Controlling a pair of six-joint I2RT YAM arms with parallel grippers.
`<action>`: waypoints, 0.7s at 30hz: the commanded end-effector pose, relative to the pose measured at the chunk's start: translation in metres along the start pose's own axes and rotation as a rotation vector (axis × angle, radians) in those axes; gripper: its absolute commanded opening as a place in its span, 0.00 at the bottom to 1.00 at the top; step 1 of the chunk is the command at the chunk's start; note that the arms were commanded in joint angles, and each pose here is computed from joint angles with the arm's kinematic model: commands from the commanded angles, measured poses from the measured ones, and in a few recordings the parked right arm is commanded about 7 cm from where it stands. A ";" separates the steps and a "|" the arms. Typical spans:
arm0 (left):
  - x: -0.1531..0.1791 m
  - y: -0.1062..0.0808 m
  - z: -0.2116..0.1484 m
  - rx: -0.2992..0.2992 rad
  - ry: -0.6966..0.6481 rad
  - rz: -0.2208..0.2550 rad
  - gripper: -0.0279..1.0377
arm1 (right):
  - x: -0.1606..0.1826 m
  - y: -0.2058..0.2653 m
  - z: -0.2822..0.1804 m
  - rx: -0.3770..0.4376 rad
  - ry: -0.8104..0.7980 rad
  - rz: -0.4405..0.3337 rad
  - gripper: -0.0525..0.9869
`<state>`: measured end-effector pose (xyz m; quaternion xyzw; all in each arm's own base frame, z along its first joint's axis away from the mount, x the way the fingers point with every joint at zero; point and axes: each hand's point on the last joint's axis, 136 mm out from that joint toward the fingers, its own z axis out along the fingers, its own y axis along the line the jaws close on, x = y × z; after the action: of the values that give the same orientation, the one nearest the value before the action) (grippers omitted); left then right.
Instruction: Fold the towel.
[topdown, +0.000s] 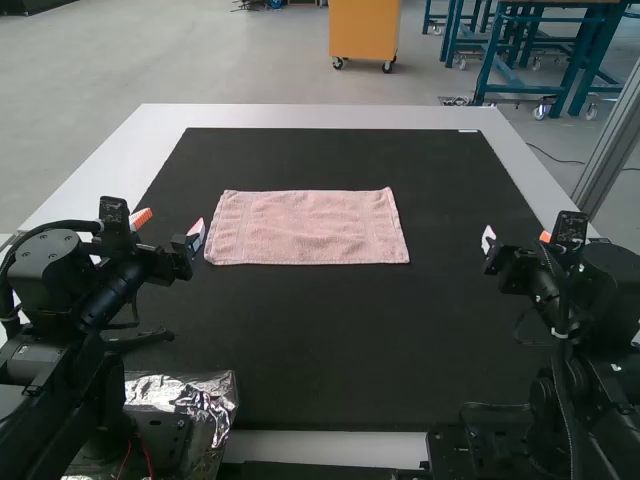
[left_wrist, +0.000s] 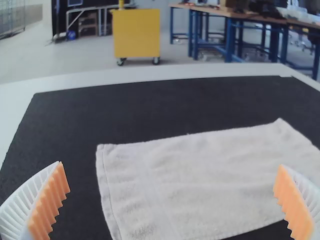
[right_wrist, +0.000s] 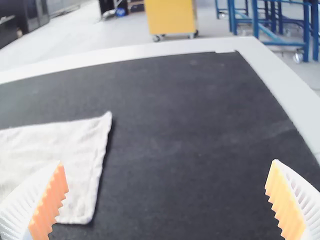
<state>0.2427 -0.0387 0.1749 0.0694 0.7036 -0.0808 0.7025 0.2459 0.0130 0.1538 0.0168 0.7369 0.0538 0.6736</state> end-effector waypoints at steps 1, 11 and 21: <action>0.001 0.001 0.000 -0.001 -0.001 0.011 0.93 | 0.002 -0.003 0.000 0.018 -0.002 0.009 0.93; 0.002 0.001 0.000 -0.001 0.000 0.011 0.93 | 0.002 -0.004 0.000 0.023 -0.001 0.009 0.93; 0.002 0.001 0.000 -0.001 0.000 0.011 0.93 | 0.002 -0.004 0.000 0.023 -0.001 0.009 0.93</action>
<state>0.2427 -0.0387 0.1749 0.0694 0.7036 -0.0808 0.7025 0.2458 0.0130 0.1535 0.0169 0.7373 0.0538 0.6732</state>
